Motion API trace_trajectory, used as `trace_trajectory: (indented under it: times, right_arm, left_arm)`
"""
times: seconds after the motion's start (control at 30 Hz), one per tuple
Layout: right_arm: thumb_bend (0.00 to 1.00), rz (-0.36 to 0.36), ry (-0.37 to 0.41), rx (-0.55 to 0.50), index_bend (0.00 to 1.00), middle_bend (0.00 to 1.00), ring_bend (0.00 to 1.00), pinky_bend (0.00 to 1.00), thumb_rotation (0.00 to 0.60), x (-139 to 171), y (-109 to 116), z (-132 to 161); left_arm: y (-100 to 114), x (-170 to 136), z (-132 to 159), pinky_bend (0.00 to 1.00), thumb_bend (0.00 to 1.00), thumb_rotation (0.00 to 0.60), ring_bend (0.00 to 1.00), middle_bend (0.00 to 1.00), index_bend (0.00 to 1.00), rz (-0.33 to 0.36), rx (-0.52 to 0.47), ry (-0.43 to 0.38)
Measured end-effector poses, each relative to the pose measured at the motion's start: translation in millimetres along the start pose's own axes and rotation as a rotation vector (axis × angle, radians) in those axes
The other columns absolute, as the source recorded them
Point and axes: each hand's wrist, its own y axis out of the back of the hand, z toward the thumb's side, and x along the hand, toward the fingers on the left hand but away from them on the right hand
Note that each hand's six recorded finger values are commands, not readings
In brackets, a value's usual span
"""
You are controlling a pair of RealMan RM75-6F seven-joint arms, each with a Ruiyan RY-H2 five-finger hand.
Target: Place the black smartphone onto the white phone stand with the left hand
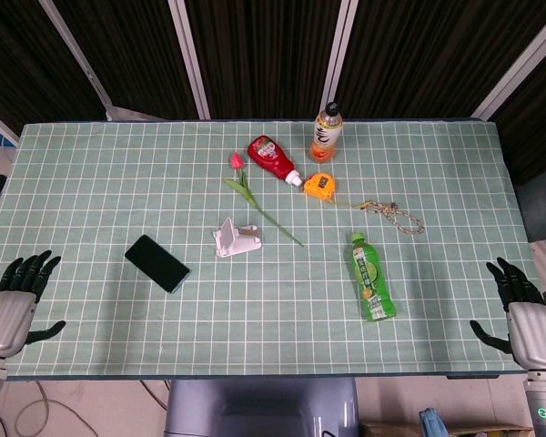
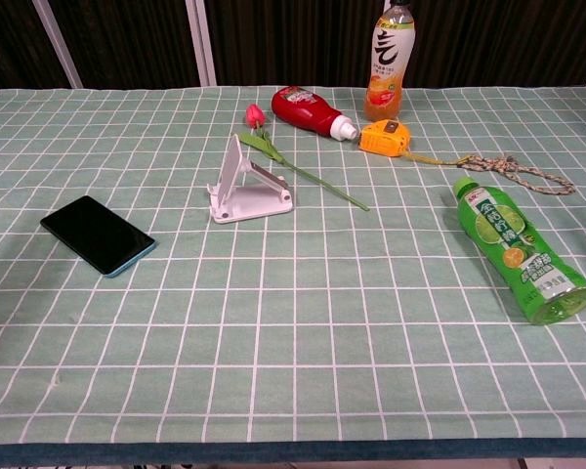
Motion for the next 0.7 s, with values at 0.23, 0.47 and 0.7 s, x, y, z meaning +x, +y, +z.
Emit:
trace_trajectory:
  times: [0.23, 0.47, 0.7]
  right_arm:
    - [0.32, 0.000, 0.000, 0.000, 0.10, 0.05, 0.00, 0.19, 0.600, 0.0, 0.0, 0.1]
    - [0.32, 0.001, 0.005, 0.003, 0.10, 0.05, 0.00, 0.19, 0.600, -0.9, -0.3, 2.1]
    - [0.32, 0.003, 0.001, 0.002, 0.10, 0.05, 0.00, 0.19, 0.600, -1.9, -0.7, 2.3]
  left_arm:
    - [-0.1, 0.0, -0.1, 0.00, 0.09, 0.600, 0.00, 0.00, 0.00, -0.001, 0.001, 0.000]
    - [-1.6, -0.1, -0.7, 0.00, 0.09, 0.600, 0.00, 0.00, 0.00, -0.010, 0.009, -0.002]
    - [-1.1, 4.7, 5.6, 0.00, 0.09, 0.600, 0.00, 0.00, 0.00, -0.016, 0.032, -0.027]
